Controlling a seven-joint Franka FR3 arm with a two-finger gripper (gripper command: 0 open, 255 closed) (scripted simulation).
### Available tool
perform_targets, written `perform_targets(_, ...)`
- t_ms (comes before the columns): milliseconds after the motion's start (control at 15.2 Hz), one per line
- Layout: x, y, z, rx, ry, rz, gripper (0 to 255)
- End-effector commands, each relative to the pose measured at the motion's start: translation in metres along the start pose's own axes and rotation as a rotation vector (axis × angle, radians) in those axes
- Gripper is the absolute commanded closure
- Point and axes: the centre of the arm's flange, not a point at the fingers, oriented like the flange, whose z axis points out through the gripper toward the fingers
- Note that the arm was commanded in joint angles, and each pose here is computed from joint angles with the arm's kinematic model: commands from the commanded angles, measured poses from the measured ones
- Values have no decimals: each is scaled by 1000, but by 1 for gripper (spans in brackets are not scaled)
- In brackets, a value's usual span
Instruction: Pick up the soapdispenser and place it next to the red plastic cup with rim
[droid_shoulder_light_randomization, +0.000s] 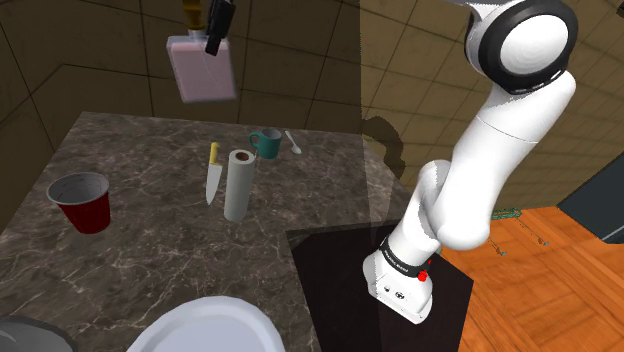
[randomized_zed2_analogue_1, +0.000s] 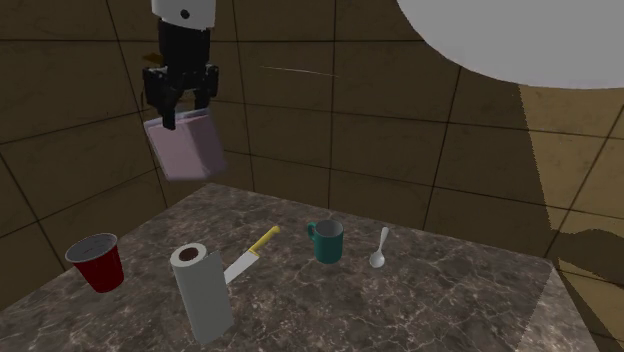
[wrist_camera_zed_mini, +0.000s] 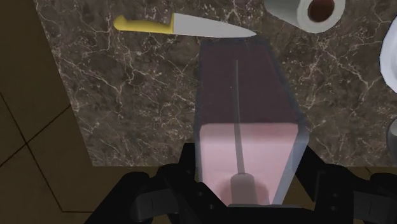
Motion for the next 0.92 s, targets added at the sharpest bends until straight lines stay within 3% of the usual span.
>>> perform_targets(0, 17, -24, 7, -1, 1, 1, 255)
perform_targets(858, 127, -152, 36, -1, 1, 1, 255)
